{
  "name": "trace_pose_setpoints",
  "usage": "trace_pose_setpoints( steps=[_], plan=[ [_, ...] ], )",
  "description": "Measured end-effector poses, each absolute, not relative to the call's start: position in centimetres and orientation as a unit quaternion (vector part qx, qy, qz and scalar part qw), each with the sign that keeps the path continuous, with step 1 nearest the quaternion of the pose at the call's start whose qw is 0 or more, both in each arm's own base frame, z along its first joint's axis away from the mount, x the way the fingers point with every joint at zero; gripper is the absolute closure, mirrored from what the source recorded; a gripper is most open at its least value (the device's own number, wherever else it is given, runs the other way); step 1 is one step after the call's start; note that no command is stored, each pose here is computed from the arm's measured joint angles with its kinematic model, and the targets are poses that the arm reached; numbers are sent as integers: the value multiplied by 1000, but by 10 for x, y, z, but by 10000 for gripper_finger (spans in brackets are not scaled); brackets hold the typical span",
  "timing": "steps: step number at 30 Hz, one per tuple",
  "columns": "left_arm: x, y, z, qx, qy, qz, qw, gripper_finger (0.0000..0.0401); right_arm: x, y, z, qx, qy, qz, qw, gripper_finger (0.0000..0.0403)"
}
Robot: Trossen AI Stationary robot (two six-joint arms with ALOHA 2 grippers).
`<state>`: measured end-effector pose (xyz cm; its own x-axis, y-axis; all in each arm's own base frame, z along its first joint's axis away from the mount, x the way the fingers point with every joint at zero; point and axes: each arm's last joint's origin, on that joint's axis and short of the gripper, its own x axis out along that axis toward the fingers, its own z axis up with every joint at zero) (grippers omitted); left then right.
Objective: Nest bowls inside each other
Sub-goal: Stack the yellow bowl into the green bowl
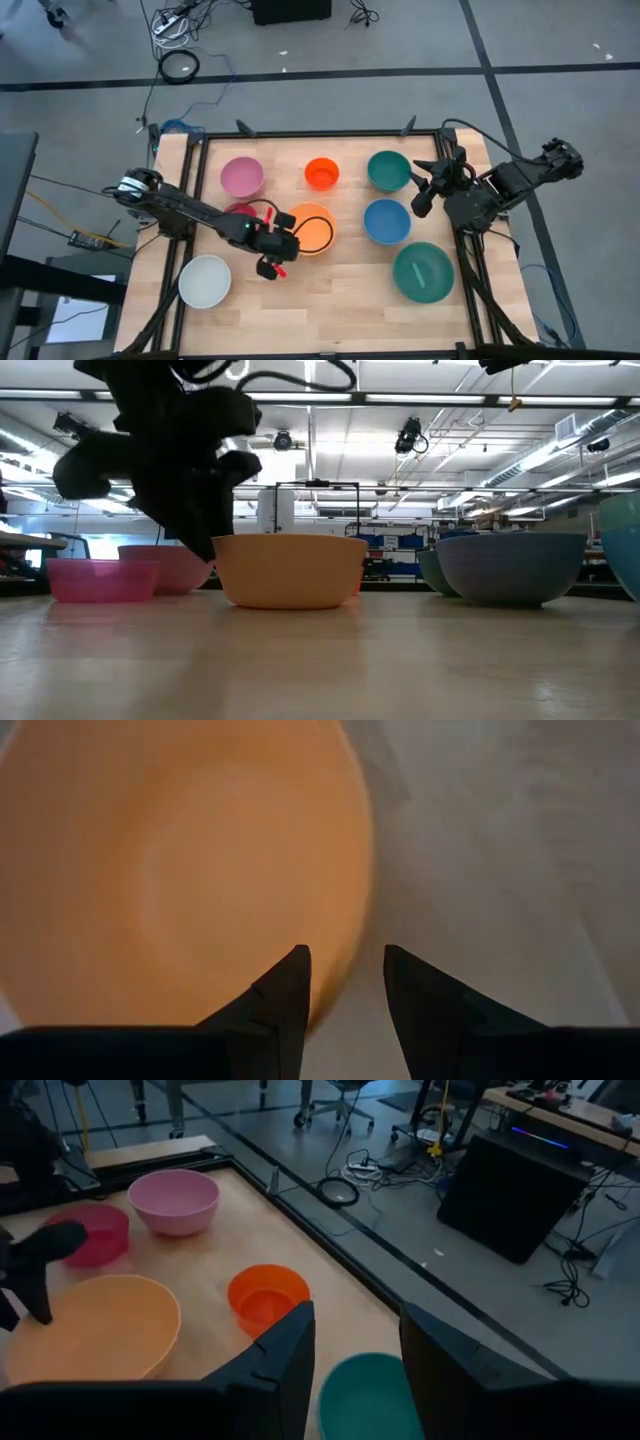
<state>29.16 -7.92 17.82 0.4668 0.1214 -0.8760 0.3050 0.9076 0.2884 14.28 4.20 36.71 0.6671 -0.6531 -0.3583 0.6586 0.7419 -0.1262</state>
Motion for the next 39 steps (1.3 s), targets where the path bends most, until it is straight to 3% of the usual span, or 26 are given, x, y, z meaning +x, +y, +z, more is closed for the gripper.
trace_pose_setpoints(
  steps=[8, 16, 20, 39],
  plan=[
    [304, -73, 162, 209, 513, -49, 831, 275, 143, 42, 367, 3, 195, -359, 913, 268],
    [308, -68, 155, 187, 520, -71, 831, 383, 143, 42, 367, 3, 195, -358, 913, 268],
    [311, -69, 158, 183, 510, -74, 837, 389, 143, 42, 367, 3, 195, -359, 913, 268],
    [378, -59, 271, 327, 288, -95, 895, 395, 144, 33, 366, -12, 208, -382, 900, 268]
  ],
)
